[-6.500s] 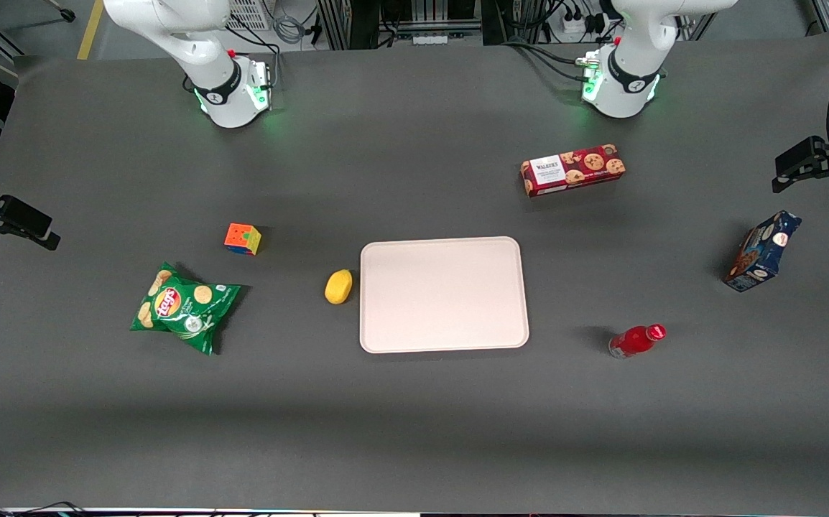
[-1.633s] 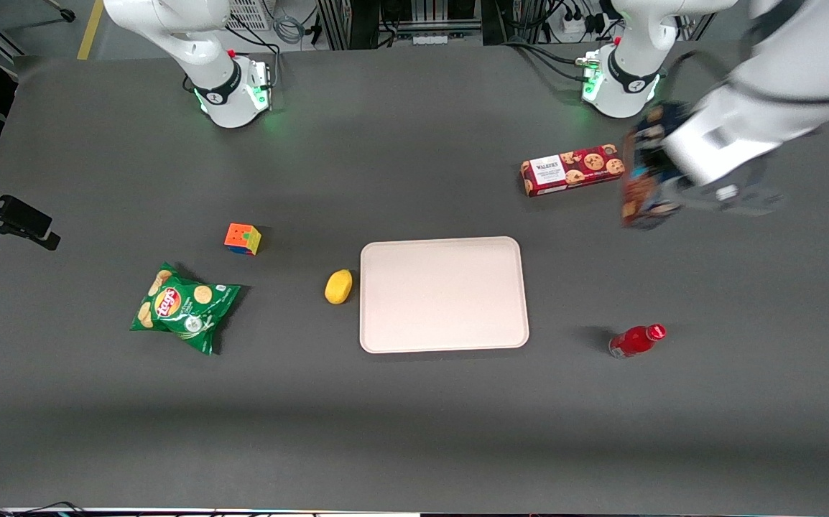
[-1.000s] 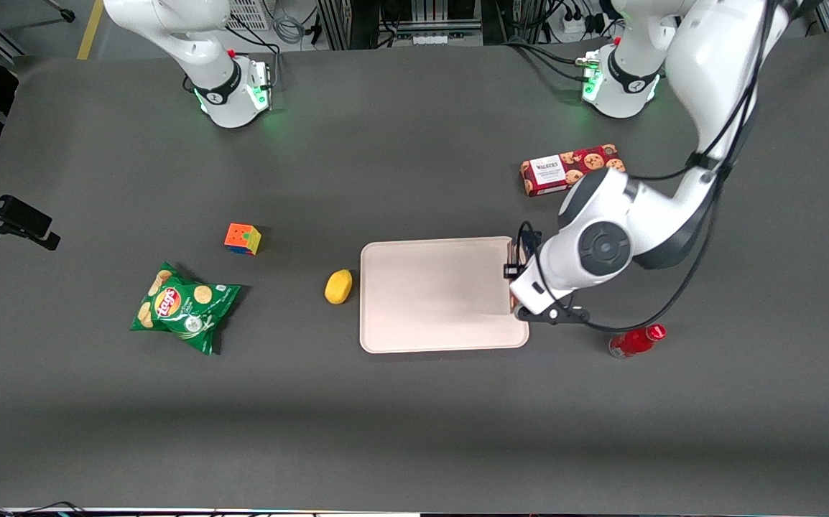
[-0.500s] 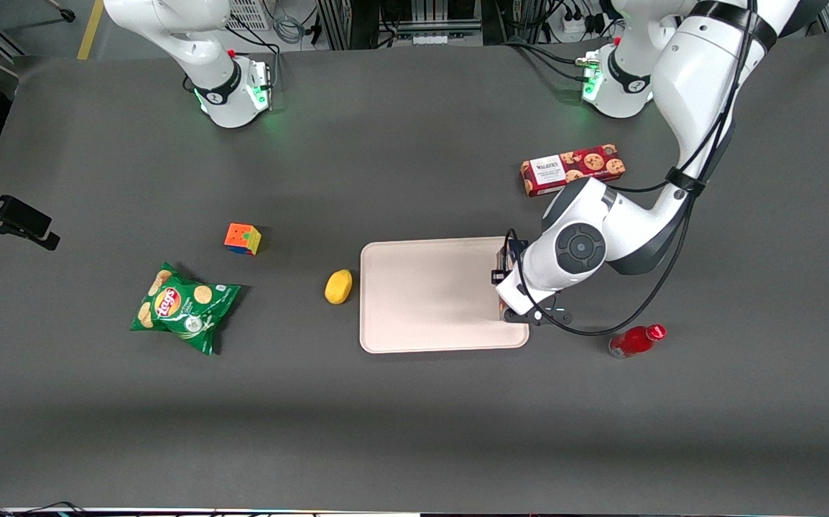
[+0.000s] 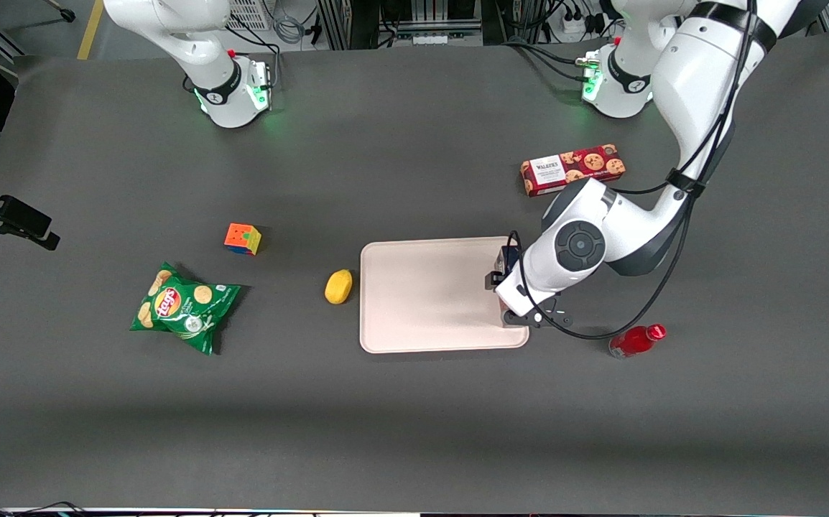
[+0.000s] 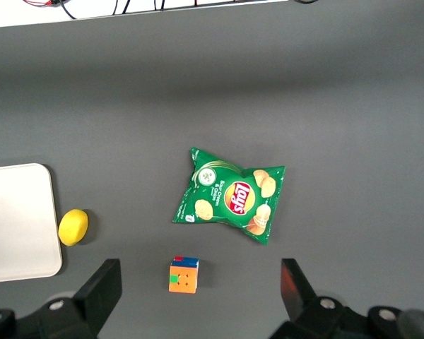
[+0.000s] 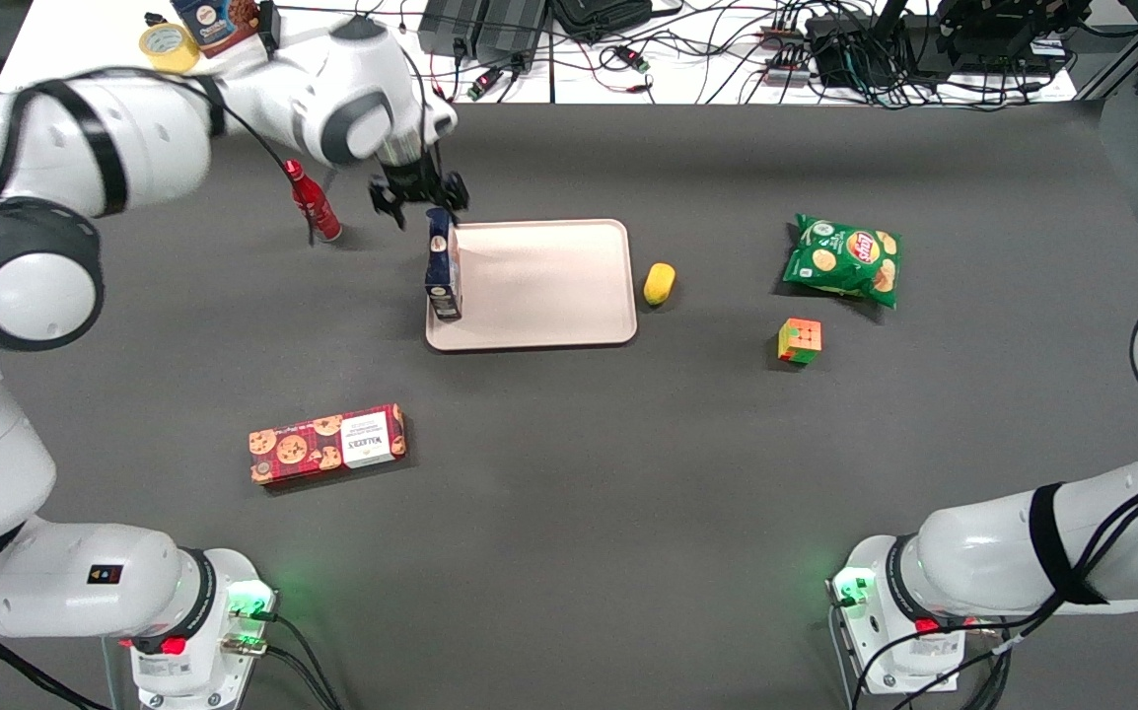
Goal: Place cookie box on tray
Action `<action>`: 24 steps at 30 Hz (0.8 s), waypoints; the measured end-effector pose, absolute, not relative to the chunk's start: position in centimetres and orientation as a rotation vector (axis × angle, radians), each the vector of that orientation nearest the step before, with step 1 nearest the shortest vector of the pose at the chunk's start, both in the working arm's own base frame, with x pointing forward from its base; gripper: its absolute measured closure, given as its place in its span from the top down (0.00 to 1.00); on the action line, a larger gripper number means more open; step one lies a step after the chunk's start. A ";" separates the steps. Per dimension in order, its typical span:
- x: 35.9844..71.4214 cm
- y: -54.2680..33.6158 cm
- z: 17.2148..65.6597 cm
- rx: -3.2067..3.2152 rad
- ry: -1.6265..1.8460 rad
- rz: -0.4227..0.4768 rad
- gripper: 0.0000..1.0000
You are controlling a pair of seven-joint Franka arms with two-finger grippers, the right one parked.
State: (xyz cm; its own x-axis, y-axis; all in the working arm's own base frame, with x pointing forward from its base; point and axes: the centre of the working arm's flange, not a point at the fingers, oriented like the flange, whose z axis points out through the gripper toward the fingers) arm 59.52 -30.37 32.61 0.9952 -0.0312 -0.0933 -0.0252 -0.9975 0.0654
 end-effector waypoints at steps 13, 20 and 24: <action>57.5 -18.9 58.2 3.285 -0.039 -0.220 1.00; 54.9 -7.0 66.1 3.272 -0.207 -0.311 1.00; 53.3 -1.2 67.3 3.225 -0.312 -0.307 1.00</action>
State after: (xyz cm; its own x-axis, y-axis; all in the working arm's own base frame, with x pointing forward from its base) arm 53.31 -1.25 67.35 0.9639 -0.1790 -0.1971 -0.2002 -0.9753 -0.0933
